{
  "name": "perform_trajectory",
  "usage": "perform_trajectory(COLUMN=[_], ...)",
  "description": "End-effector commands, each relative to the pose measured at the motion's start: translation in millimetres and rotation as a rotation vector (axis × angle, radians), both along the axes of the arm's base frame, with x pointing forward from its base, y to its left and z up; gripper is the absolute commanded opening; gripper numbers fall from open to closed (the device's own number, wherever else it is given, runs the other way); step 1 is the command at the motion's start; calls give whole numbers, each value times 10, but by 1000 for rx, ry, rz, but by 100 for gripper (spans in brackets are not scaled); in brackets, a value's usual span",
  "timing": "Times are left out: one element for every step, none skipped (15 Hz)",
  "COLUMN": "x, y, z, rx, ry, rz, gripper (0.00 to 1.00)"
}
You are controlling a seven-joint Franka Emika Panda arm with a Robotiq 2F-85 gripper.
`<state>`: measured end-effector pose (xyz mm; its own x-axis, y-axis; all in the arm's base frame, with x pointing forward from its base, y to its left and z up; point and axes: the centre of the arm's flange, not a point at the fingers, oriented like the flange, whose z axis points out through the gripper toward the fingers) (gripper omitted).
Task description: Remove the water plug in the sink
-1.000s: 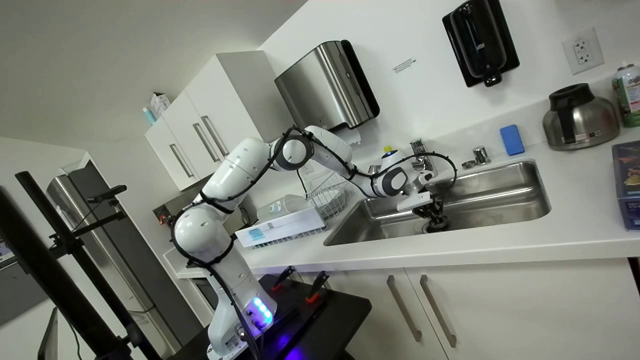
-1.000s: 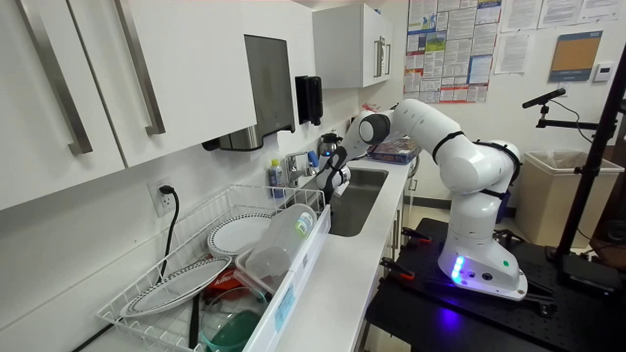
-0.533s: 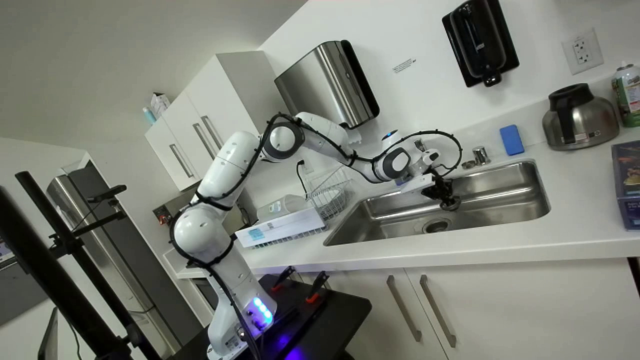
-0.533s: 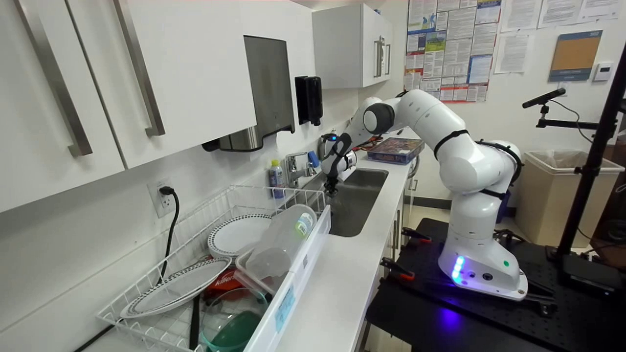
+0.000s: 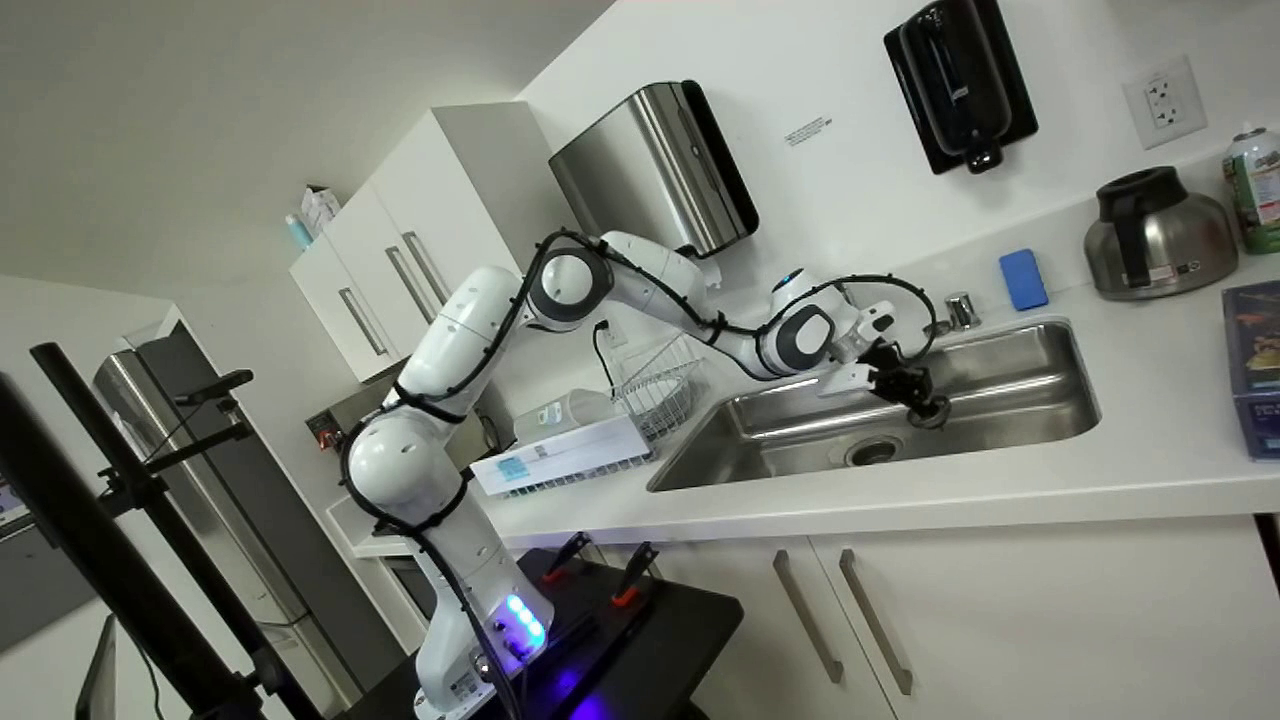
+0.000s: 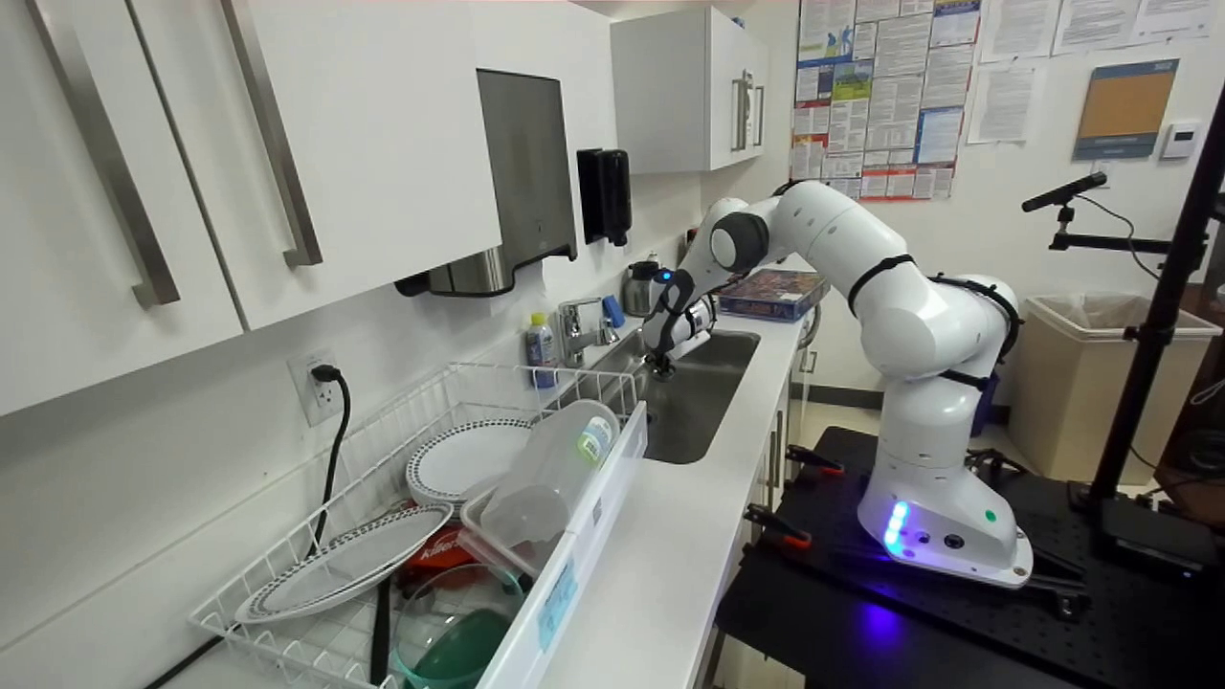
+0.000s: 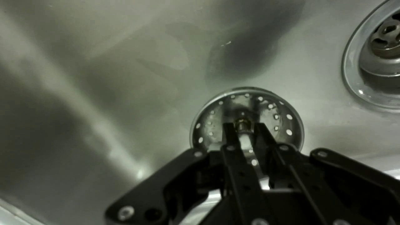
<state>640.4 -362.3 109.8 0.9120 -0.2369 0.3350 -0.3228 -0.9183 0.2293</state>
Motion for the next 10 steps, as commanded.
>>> perform_trajectory(x=[21, 10, -1, -7, -14, -12, -12, -8, -12, -4], y=[32, 22, 13, 13, 10, 12, 13, 15, 26, 37], z=[-209, -257, -312, -347, -380, -402, -428, -437, -461, -480], rx=[-87, -113, -137, -165, -187, -212, -233, -251, -271, -285], ry=[-65, -74, -81, -86, -87, -88, -85, -80, -79, -76], rz=[-76, -94, -112, -130, -146, -160, -174, -184, -195, -200], gripper=[5, 5, 5, 5, 5, 5, 5, 5, 5, 5])
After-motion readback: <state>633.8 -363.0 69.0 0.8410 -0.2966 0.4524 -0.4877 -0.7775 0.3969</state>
